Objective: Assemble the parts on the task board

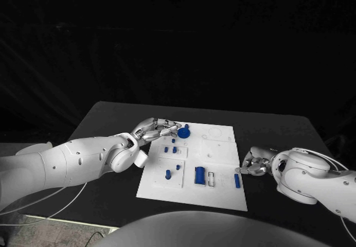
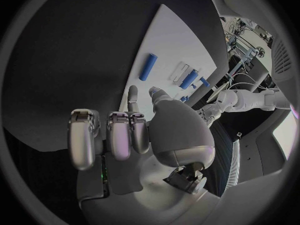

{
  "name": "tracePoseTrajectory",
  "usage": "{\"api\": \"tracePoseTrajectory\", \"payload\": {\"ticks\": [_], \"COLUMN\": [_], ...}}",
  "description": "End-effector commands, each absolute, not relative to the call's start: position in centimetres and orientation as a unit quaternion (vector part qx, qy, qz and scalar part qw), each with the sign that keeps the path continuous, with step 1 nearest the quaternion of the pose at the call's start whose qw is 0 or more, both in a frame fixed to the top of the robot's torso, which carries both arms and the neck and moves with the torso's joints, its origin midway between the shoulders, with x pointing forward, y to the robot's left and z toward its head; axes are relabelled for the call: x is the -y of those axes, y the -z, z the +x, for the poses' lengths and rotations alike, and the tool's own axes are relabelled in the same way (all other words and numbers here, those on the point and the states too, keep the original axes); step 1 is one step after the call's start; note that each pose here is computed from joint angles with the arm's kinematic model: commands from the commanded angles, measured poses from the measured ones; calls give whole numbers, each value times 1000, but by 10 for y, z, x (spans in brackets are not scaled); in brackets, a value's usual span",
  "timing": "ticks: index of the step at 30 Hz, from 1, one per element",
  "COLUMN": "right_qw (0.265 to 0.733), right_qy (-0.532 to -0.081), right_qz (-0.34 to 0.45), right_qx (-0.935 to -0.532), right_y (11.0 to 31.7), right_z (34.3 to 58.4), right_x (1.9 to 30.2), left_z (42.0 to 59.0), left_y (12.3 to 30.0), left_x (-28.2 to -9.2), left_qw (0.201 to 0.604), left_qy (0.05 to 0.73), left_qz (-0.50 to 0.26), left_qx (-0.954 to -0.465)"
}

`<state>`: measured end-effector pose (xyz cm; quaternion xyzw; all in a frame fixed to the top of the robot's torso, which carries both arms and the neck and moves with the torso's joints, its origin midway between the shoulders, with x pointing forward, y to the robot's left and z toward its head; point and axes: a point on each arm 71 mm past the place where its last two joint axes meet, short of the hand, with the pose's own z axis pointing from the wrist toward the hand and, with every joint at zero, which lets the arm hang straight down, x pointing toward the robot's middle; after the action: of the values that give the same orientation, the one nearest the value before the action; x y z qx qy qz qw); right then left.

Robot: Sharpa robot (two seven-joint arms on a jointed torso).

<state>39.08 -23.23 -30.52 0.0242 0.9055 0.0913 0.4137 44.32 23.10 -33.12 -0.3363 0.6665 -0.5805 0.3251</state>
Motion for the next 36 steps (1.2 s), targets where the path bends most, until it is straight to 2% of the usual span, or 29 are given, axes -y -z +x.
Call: {"api": "tracePoseTrajectory", "payload": {"ticks": [1, 25, 36], "right_qw": [422, 417, 406], "right_qy": [-56, -73, -74], "right_qz": [-9, -4, -8], "right_qx": [-905, -906, -911], "right_y": [308, 319, 332], "right_z": [390, 377, 372], "right_x": [235, 223, 216], "left_z": [443, 442, 442], "left_y": [330, 331, 332], "left_x": [-229, -231, -230], "left_qw": [320, 319, 318], "left_qy": [588, 587, 587], "left_qz": [-332, -333, -333], "left_qx": [-665, -665, -666]}}
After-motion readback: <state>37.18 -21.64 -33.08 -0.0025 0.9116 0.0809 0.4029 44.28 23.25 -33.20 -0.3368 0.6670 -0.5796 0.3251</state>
